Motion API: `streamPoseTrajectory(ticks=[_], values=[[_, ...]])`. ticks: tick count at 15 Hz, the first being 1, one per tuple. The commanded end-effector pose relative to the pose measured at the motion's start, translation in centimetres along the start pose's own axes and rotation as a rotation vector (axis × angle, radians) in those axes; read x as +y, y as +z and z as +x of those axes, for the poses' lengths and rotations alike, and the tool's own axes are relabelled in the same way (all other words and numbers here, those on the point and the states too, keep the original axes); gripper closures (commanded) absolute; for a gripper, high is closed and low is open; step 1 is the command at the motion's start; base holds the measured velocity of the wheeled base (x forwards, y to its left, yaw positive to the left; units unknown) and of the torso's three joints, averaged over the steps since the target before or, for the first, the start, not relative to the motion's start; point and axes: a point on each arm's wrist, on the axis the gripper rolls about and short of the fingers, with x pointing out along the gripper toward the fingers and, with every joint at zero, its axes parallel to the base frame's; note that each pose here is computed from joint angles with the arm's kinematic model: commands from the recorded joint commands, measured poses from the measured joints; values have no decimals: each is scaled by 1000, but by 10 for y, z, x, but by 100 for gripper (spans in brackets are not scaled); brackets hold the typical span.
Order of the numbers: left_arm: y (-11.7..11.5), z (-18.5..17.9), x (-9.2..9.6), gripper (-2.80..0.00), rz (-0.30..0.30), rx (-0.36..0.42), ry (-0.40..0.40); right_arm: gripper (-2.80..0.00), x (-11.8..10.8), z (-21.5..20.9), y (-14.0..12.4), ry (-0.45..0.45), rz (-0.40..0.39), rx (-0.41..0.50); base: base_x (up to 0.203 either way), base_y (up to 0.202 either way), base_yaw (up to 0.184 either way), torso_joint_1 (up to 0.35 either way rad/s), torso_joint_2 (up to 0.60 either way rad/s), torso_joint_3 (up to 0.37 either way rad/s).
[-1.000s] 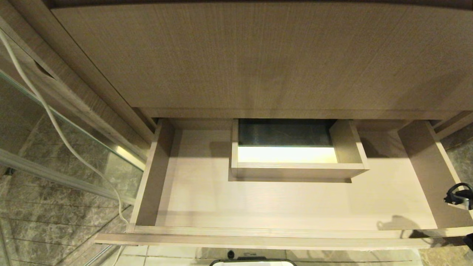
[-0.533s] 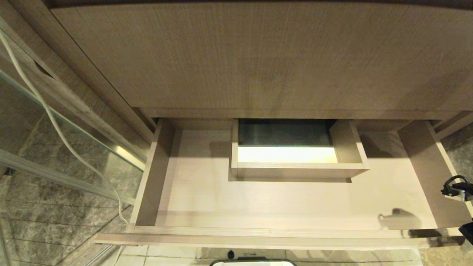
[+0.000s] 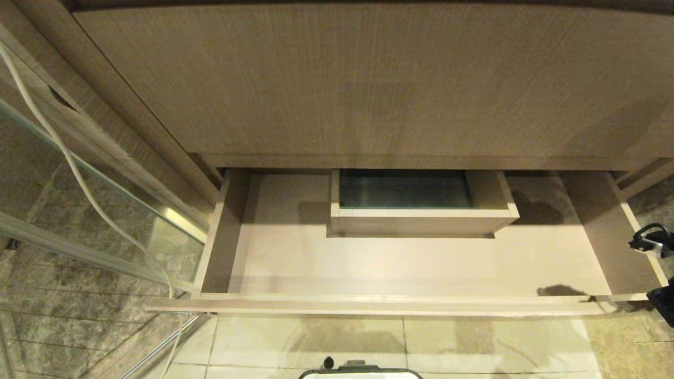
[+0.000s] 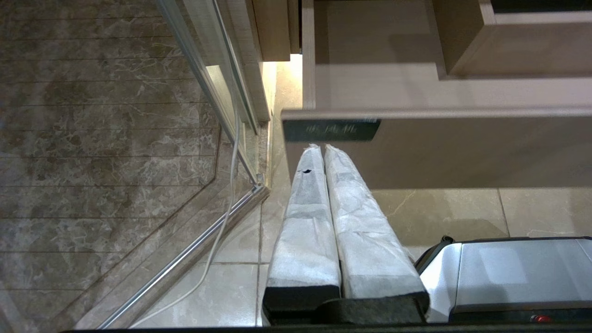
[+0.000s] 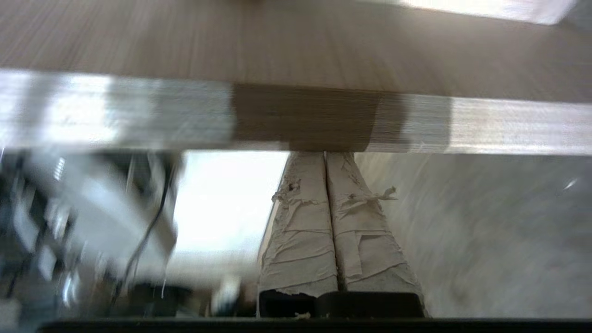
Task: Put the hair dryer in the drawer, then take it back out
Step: Close the drawer
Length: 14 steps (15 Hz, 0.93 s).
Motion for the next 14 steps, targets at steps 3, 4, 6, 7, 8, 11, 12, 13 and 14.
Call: streamPoseTrajectory(ticks=[3, 4, 6, 7, 8, 11, 12, 13, 14], values=[[0, 0, 0, 0, 0, 0, 0, 0, 17, 3, 58, -38, 117, -371, 0, 0, 0, 0, 0, 0], [0, 0, 0, 0, 0, 1, 0, 0, 20, 4, 72, -37, 144, -447, 0, 0, 0, 0, 0, 0], [0, 0, 0, 0, 0, 1, 0, 0, 16, -8, 98, -62, 160, -592, 0, 0, 0, 0, 0, 0], [0, 0, 0, 0, 0, 1, 0, 0, 16, -12, 98, -65, 158, -604, 0, 0, 0, 0, 0, 0], [0, 0, 0, 0, 0, 1, 0, 0, 16, -21, 96, -72, 151, -620, 0, 0, 0, 0, 0, 0], [0, 0, 0, 0, 0, 1, 0, 0, 26, -50, 69, -74, 116, -591, 0, 0, 0, 0, 0, 0], [0, 0, 0, 0, 0, 1, 0, 0, 32, -63, 55, -68, 111, -576, 0, 0, 0, 0, 0, 0], [0, 0, 0, 0, 0, 0, 0, 0, 39, -71, 38, -57, 108, -546, 0, 0, 0, 0, 0, 0], [0, 0, 0, 0, 0, 0, 0, 0, 46, -75, 21, -45, 104, -514, 0, 0, 0, 0, 0, 0]])
